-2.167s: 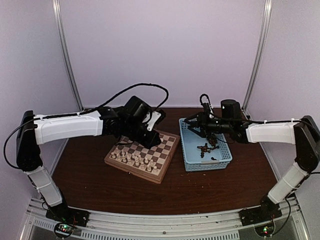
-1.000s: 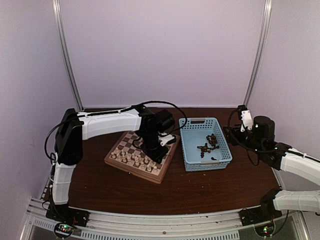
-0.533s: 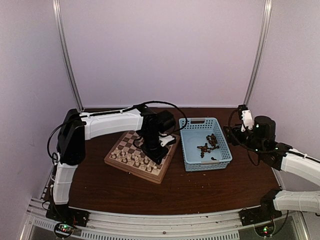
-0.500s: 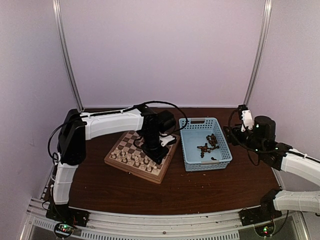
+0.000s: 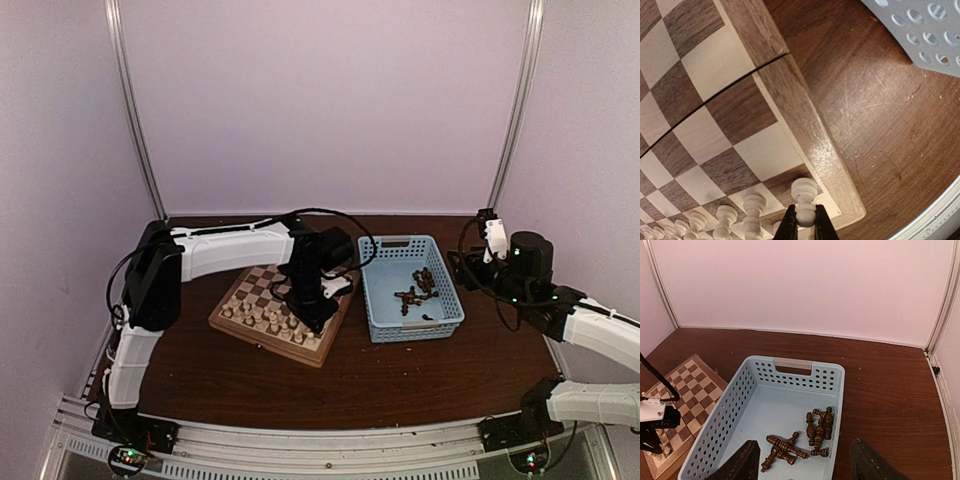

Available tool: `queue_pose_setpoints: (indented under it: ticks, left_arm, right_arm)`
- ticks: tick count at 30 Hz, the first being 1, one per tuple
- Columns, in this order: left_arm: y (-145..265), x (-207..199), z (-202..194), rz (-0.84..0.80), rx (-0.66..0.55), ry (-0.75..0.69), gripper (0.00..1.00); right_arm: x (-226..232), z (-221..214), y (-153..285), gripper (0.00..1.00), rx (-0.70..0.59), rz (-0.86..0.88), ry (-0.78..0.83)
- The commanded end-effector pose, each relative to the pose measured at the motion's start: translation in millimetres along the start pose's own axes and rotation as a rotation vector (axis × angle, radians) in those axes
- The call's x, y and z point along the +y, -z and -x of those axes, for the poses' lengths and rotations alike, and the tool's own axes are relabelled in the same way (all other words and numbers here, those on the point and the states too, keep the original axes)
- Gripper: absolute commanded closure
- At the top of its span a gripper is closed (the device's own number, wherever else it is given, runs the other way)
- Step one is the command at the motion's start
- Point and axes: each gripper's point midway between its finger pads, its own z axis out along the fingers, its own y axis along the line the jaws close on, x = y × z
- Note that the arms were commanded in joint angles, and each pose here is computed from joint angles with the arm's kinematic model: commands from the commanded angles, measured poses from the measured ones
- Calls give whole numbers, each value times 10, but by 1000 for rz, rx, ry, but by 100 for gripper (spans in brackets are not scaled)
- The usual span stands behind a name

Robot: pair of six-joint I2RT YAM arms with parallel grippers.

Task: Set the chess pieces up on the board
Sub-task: Place the chess piece on the chessboard.

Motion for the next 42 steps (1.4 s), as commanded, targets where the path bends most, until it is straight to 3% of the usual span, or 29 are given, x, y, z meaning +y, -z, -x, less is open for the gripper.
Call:
queue_pose_setpoints:
  ticks: [1,18,31,42]
  left_arm:
    - [5,-9,5,11,19,-15,97]
    - [-54,31,-62,32,66,-4,94]
    - [47,32,92,42,9,-4,71]
    - [308,17,225,52,-60,-9,69]
  right_arm:
    - [-1,121,6,35,-27,-1,-6]
    - [-11,81,-18,35,-16,-7,-10]
    - [2,87,-20,35,-17,0,-11]
    - [-1,12,-113,31,46,-14,-15]
